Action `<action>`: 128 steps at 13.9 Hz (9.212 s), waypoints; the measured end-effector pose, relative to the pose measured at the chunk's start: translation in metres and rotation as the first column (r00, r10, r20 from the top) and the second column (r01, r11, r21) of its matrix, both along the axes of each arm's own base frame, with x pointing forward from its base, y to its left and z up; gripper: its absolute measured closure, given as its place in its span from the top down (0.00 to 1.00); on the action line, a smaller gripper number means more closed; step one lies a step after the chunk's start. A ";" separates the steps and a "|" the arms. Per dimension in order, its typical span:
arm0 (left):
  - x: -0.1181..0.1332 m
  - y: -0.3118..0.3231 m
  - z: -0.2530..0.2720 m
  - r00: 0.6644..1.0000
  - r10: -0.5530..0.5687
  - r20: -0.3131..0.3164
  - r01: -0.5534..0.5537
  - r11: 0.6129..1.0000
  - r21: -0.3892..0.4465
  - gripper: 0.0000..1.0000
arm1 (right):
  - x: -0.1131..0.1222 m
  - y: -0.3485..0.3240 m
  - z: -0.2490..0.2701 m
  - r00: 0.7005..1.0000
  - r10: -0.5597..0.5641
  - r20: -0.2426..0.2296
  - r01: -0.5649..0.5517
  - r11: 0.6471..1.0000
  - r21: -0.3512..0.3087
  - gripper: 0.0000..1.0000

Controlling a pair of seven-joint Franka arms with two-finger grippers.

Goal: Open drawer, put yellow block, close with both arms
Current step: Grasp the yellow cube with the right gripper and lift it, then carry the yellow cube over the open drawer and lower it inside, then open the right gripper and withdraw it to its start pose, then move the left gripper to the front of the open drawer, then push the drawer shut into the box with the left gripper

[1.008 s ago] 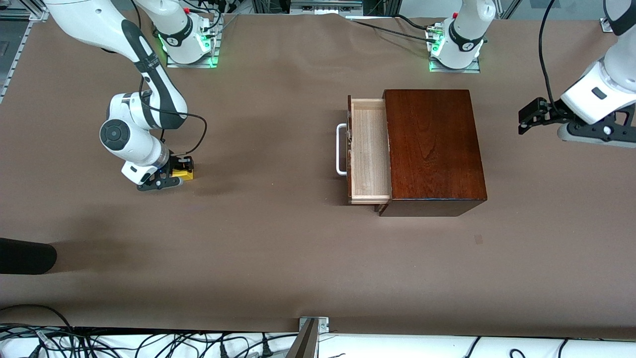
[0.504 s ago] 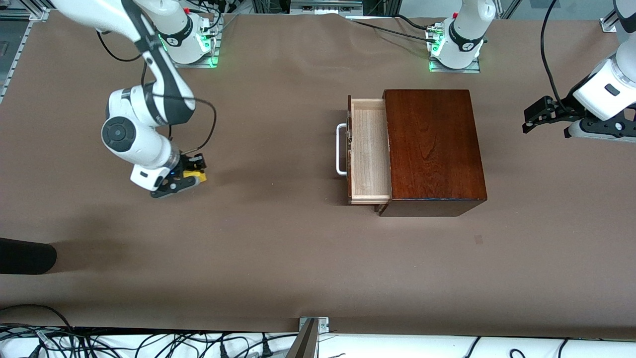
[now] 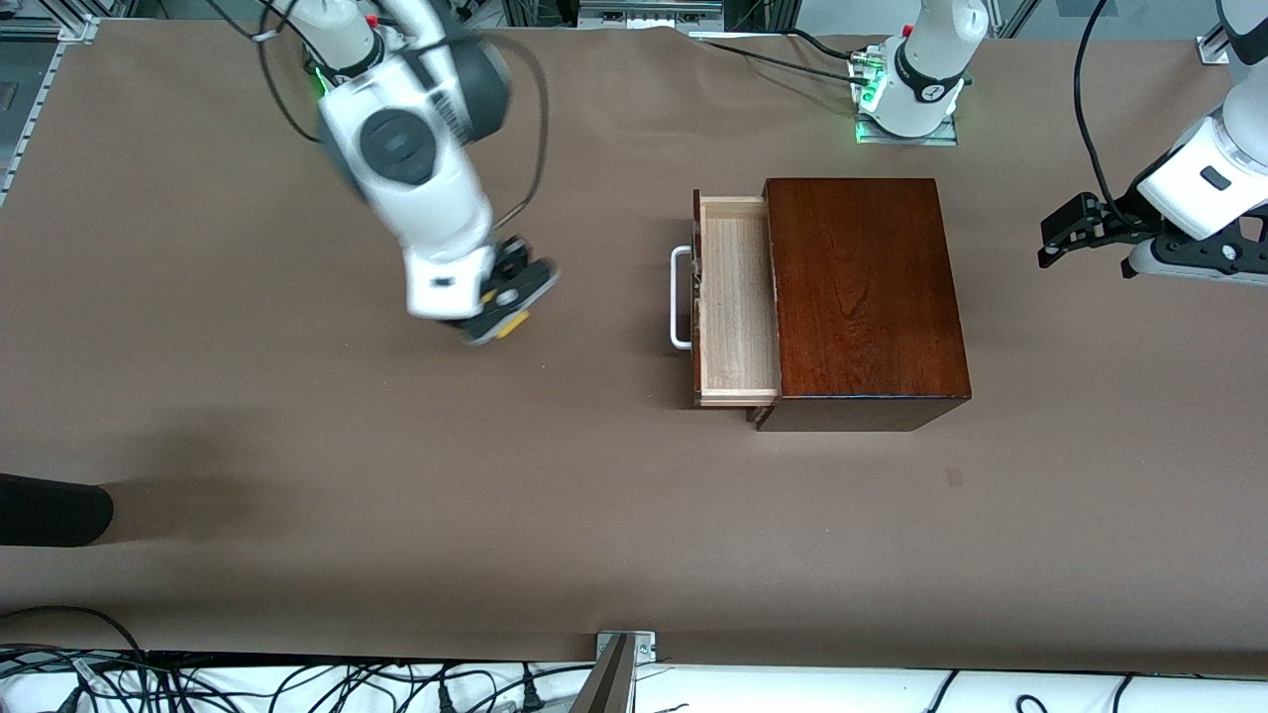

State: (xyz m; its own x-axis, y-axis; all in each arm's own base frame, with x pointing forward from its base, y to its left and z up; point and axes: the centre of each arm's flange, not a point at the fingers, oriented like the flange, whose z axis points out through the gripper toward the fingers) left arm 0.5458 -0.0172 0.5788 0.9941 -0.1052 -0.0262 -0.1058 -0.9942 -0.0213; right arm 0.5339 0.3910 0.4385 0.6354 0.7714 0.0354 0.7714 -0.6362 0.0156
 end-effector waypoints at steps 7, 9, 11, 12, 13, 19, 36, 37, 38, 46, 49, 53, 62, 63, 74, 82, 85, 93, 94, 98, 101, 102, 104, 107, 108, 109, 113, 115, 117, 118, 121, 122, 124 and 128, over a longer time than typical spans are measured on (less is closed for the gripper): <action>0.002 -0.013 -0.001 1.000 -0.024 0.007 0.024 1.000 0.000 1.00 | -0.099 0.157 0.015 0.942 0.330 0.065 -0.331 0.944 -0.004 0.55; 0.002 -0.014 -0.001 1.000 -0.025 0.007 0.025 1.000 0.000 1.00 | -0.118 0.184 0.020 0.914 0.402 0.056 -0.402 0.916 -0.006 0.55; 0.002 -0.014 -0.001 1.000 -0.025 0.007 0.025 1.000 0.000 1.00 | -0.128 0.208 0.024 0.883 0.464 0.074 -0.465 0.885 -0.006 0.55; 0.002 -0.014 0.000 1.000 -0.025 0.008 0.025 1.000 0.000 1.00 | -0.127 0.217 0.022 0.864 0.496 0.084 -0.497 0.868 -0.006 0.55; 0.002 -0.014 0.000 1.000 -0.025 0.008 0.025 1.000 0.000 1.00 | -0.122 0.224 0.016 0.845 0.528 0.089 -0.529 0.848 -0.006 0.55; 0.002 -0.014 0.000 1.000 -0.025 0.008 0.025 1.000 0.000 1.00 | -0.116 0.249 -0.025 0.777 0.625 0.069 -0.626 0.780 -0.015 0.55; 0.002 -0.014 0.000 1.000 -0.025 0.008 0.025 1.000 0.000 1.00 | -0.121 0.268 -0.098 0.750 0.659 0.057 -0.657 0.752 -0.042 0.55; 0.002 -0.014 0.000 1.000 -0.025 0.008 0.025 1.000 0.000 1.00 | -0.119 0.267 -0.099 0.752 0.657 0.056 -0.655 0.754 -0.045 0.55; 0.002 -0.014 0.000 1.000 -0.025 0.008 0.025 1.000 0.000 1.00 | -0.116 0.266 -0.100 0.754 0.655 0.055 -0.653 0.756 -0.050 0.55; 0.002 -0.014 0.000 1.000 -0.025 0.008 0.025 1.000 0.000 1.00 | -0.112 0.263 -0.106 0.757 0.651 0.050 -0.648 0.759 -0.065 0.55; 0.002 -0.014 -0.001 1.000 -0.025 0.005 0.025 1.000 0.000 1.00 | -0.108 0.262 -0.103 0.761 0.646 0.059 -0.643 0.763 -0.068 0.70; 0.001 -0.014 -0.001 1.000 -0.025 0.002 0.025 1.000 0.001 1.00 | -0.095 0.260 -0.048 0.783 0.606 0.140 -0.608 0.793 -0.036 1.00; 0.001 -0.016 -0.001 1.000 -0.028 0.001 0.028 1.000 0.001 1.00 | 0.024 0.065 0.161 0.918 0.301 0.260 -0.301 0.953 -0.040 1.00; 0.001 -0.017 -0.001 1.000 -0.031 0.001 0.031 1.000 0.001 1.00 | 0.039 0.024 0.181 0.936 0.224 0.271 -0.225 0.974 -0.027 1.00; -0.005 -0.071 -0.002 0.991 -0.135 -0.022 0.135 0.991 0.002 1.00 | 0.043 -0.331 0.192 0.862 -0.503 -0.058 0.506 0.862 0.042 1.00; 0.008 -0.248 -0.128 0.875 -0.436 -0.213 0.426 0.900 -0.092 1.00 | 0.022 -0.307 0.200 0.847 -0.530 -0.035 0.531 0.847 0.010 1.00; 0.010 -0.306 -0.137 0.819 -0.554 -0.152 0.539 0.832 -0.132 1.00 | 0.022 -0.312 0.200 0.843 -0.538 -0.026 0.538 0.843 -0.001 1.00; -0.056 -0.466 -0.196 0.232 -0.972 0.041 0.970 0.228 -0.086 1.00 | 0.025 -0.324 0.198 0.833 -0.553 -0.008 0.553 0.833 -0.028 1.00; -0.064 -0.485 -0.219 0.161 -0.986 0.040 0.986 0.158 -0.055 1.00 | 0.025 -0.325 0.198 0.833 -0.554 -0.004 0.553 0.832 -0.034 1.00; -0.083 -0.512 -0.284 0.021 -1.000 -0.010 0.999 0.021 -0.034 1.00 | 0.026 -0.328 0.197 0.828 -0.560 -0.002 0.560 0.828 -0.036 1.00; -0.083 -0.504 -0.288 0.009 -0.997 -0.078 0.999 0.012 -0.046 1.00 | 0.027 -0.333 0.197 0.824 -0.567 -0.002 0.566 0.823 -0.037 1.00; -0.083 -0.499 -0.289 0.011 -0.994 -0.106 0.998 0.018 -0.059 1.00 | 0.027 -0.334 0.197 0.822 -0.569 -0.003 0.569 0.822 -0.037 1.00; -0.084 -0.488 -0.292 0.015 -0.984 -0.179 0.995 0.033 -0.098 1.00 | 0.028 -0.336 0.196 0.820 -0.573 0.001 0.573 0.819 -0.035 1.00; -0.077 -0.474 -0.292 0.024 -0.973 -0.228 0.991 0.052 -0.120 1.00 | 0.033 -0.336 0.192 0.819 -0.574 0.007 0.574 0.818 -0.029 1.00; -0.074 -0.468 -0.292 0.029 -0.969 -0.245 0.990 0.062 -0.127 1.00 | 0.034 -0.337 0.191 0.818 -0.575 0.007 0.575 0.818 -0.029 1.00; -0.070 -0.462 -0.291 0.037 -0.967 -0.253 0.988 0.073 -0.134 1.00 | 0.035 -0.337 0.191 0.818 -0.575 0.008 0.575 0.818 -0.028 1.00; -0.062 -0.446 -0.291 0.055 -0.959 -0.279 0.980 0.106 -0.170 1.00 | 0.035 -0.337 0.191 0.817 -0.576 0.010 0.576 0.817 -0.026 1.00; -0.051 -0.424 -0.293 0.081 -0.944 -0.318 0.970 0.148 -0.193 1.00 | 0.036 -0.337 0.191 0.817 -0.577 0.012 0.577 0.816 -0.025 1.00; -0.032 -0.392 -0.295 0.122 -0.926 -0.357 0.955 0.208 -0.214 1.00 | 0.036 -0.337 0.191 0.816 -0.577 0.012 0.577 0.816 -0.024 1.00; -0.026 -0.385 -0.293 0.133 -0.929 -0.345 0.948 0.222 -0.230 1.00 | 0.036 -0.337 0.191 0.816 -0.577 0.012 0.578 0.816 -0.024 1.00; -0.026 -0.384 -0.292 0.140 -0.931 -0.338 0.944 0.228 -0.238 1.00 | 0.036 -0.337 0.191 0.816 -0.577 0.013 0.578 0.816 -0.024 1.00; -0.026 -0.384 -0.292 0.149 -0.932 -0.331 0.939 0.238 -0.247 1.00 | 0.036 -0.337 0.191 0.816 -0.577 0.013 0.578 0.816 -0.024 1.00; -0.021 -0.385 -0.279 0.191 -0.938 -0.288 0.924 0.271 -0.270 1.00 | 0.036 -0.337 0.191 0.816 -0.577 0.013 0.577 0.816 -0.023 1.00; -0.011 -0.400 -0.190 0.438 -0.885 -0.161 0.859 0.464 -0.216 1.00 | 0.036 -0.337 0.191 0.817 -0.577 0.013 0.577 0.816 -0.023 1.00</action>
State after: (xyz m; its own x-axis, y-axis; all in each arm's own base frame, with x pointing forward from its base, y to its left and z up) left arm 0.5350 -0.4176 0.3891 0.3380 -0.9271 -0.1622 -0.9058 -0.3672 0.2114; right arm 0.5700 0.0541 0.6294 0.9642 0.2639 0.0260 0.2628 -0.9640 0.0403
